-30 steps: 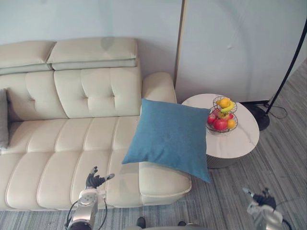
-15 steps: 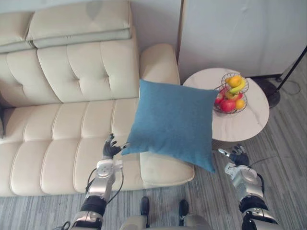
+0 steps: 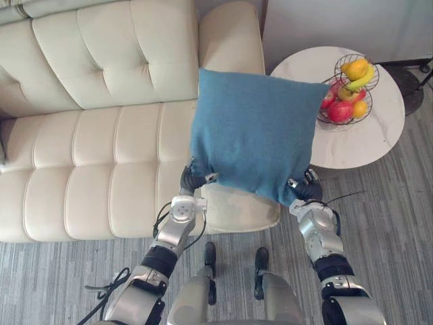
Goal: Pick up cushions and gather them together orderly.
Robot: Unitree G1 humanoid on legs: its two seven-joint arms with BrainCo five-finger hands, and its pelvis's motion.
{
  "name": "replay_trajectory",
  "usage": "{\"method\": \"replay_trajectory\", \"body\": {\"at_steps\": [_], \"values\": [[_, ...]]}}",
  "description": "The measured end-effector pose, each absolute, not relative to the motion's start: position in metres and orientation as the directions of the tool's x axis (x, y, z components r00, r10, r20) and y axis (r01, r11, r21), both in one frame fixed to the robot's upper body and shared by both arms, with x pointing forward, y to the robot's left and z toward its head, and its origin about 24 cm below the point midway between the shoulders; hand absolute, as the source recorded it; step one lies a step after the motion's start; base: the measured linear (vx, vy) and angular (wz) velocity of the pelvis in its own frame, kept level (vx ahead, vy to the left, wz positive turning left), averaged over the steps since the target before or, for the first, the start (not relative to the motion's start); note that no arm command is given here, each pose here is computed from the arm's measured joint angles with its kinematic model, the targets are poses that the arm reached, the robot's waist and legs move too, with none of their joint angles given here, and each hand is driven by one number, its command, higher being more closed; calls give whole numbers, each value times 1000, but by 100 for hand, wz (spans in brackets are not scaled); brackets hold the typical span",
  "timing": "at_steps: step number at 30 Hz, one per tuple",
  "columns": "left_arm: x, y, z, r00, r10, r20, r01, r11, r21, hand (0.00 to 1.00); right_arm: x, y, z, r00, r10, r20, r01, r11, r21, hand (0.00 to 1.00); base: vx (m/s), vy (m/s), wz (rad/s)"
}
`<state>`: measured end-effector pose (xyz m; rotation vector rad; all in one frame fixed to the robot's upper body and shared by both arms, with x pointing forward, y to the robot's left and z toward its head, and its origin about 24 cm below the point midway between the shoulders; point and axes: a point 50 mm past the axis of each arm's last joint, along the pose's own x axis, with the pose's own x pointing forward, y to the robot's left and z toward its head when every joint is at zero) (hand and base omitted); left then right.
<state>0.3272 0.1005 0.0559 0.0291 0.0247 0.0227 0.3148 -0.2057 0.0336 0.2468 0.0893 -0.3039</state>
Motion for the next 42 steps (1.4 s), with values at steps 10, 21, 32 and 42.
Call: {"method": "replay_trajectory", "body": {"at_steps": [10,21,32,42], "values": [[314,97,77,996,16,88,-10,997,-71,100,294,-208,39,959,-274,-71,282,914,293,100,32,7,0],[255,104,33,999,-27,-43,18,979,-202,100,231,-207,9,959,-258,-120,283,903,323,100,48,1,9],[209,115,30,997,1,-75,-27,939,-344,100,188,-189,12,967,-230,-111,255,886,386,100,-6,-1,1],[197,116,46,1000,30,-8,-30,914,-404,100,181,-181,37,976,-216,27,194,918,345,100,-88,-14,39]]}}
